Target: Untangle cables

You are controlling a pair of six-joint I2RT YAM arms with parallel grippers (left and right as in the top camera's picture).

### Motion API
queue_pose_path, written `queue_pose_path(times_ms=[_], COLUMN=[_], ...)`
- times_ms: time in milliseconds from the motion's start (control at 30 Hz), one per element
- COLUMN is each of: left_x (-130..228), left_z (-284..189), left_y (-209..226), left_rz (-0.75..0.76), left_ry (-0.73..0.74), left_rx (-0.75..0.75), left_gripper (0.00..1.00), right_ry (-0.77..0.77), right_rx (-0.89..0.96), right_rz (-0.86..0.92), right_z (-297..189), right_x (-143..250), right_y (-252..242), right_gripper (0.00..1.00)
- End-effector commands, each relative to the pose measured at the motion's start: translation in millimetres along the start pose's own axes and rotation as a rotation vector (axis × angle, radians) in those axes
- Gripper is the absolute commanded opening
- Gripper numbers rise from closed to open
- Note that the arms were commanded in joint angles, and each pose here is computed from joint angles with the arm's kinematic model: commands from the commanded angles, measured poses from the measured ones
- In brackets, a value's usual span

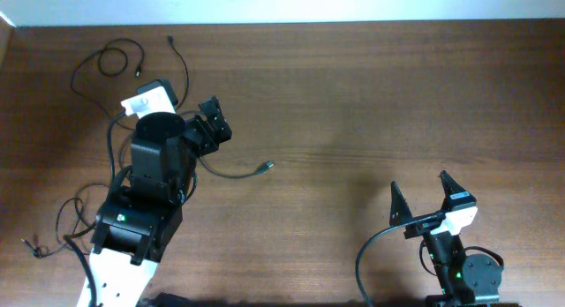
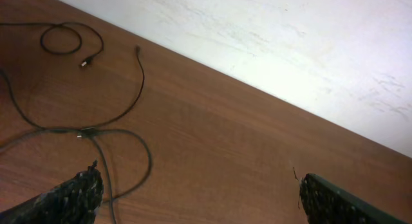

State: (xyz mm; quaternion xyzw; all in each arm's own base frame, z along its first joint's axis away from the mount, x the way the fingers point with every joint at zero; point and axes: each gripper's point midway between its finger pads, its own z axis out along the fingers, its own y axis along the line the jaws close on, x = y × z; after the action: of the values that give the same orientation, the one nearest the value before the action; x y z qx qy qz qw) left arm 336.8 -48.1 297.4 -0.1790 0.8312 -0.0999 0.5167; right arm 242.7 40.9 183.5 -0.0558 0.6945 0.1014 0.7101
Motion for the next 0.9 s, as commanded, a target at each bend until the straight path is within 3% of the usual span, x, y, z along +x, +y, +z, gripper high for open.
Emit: queue_pose_path(times_ms=[0, 600, 733, 867], left_x=[-7, -4, 24, 54], left_z=[-4, -4, -12, -26], left_y=[0, 2, 31, 57], left_rz=[0.014, 0.018, 0.055, 0.147], left_ry=[-0.022, -0.013, 0.080, 0.059], left_rx=[-0.001, -0.011, -0.113, -0.104], left_gripper=[0.99, 0.99, 0.99, 0.99], right_ry=[0.062, 0.092, 0.092, 0.092], right_rx=[0.089, 0.095, 0.095, 0.095], right_rz=[0.003, 0.007, 0.007, 0.007], right_z=[-2, -2, -2, -2], right_x=[17, 24, 25, 25], right_y=[-17, -18, -18, -18], right_gripper=[0.98, 0.98, 0.98, 0.99])
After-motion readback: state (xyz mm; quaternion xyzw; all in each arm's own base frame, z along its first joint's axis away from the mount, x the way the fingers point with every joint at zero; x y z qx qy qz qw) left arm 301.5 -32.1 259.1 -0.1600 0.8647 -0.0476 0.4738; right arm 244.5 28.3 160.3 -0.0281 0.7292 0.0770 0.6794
